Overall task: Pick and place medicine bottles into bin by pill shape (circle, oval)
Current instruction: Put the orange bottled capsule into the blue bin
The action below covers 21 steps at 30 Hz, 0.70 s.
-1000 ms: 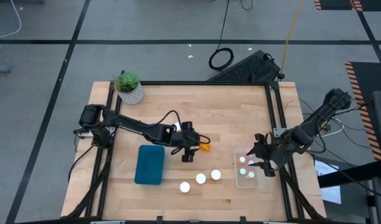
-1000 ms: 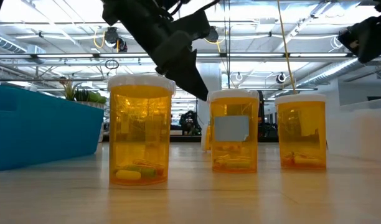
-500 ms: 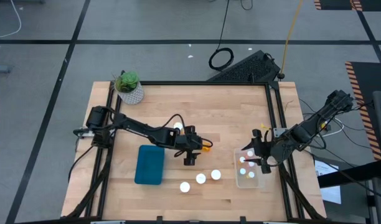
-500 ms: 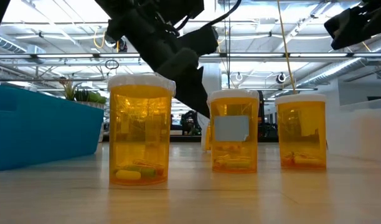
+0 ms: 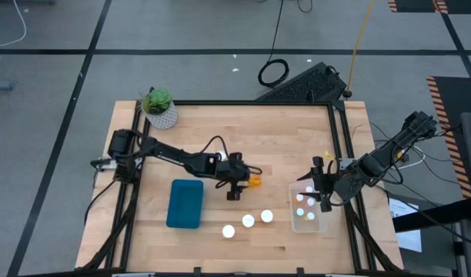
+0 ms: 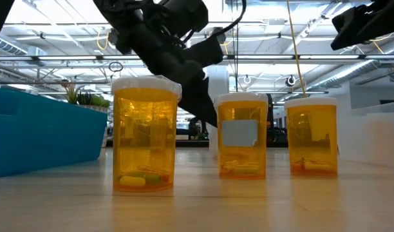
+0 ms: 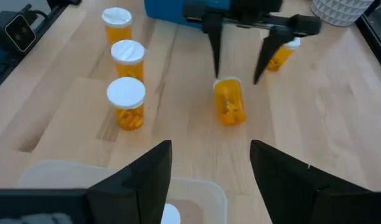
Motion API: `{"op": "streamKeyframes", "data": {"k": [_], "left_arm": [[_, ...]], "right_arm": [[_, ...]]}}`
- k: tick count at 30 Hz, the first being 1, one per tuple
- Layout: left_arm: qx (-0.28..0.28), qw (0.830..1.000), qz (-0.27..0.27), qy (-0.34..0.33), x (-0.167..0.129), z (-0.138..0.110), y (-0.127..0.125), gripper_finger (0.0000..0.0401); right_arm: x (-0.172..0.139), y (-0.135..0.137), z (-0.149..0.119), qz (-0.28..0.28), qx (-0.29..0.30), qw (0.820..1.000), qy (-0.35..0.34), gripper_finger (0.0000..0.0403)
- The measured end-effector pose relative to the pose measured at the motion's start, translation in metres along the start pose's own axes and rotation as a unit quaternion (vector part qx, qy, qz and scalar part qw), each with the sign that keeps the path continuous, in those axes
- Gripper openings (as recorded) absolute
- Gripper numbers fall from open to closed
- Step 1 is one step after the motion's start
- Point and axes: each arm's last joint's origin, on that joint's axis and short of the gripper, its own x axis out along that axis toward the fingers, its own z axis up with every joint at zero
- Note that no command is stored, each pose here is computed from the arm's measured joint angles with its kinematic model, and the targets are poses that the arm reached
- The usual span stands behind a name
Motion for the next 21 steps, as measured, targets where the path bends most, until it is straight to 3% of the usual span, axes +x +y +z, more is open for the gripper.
{"op": "streamKeyframes", "data": {"k": [6, 9, 14, 21], "left_arm": [[0.006, 0.999, 0.016, -0.029, -0.014, 0.011, 0.003, 0.0273], [0.000, 0.999, 0.041, -0.008, -0.014, 0.004, 0.004, 0.0273], [-0.013, 0.998, 0.053, -0.021, -0.009, -0.012, 0.010, 0.0273], [-0.038, 0.998, 0.026, -0.049, -0.006, -0.022, 0.013, 0.0273]], "right_arm": [[0.000, -0.002, 0.000, -0.027, 0.000, 1.000, -0.007, 0.0212], [0.000, -0.004, 0.001, -0.063, 0.000, 0.998, -0.017, 0.0212], [0.000, -0.004, 0.001, -0.075, -0.001, 0.997, -0.018, 0.0212], [0.000, -0.004, 0.000, -0.076, -0.006, 0.997, -0.014, 0.0212]]}}
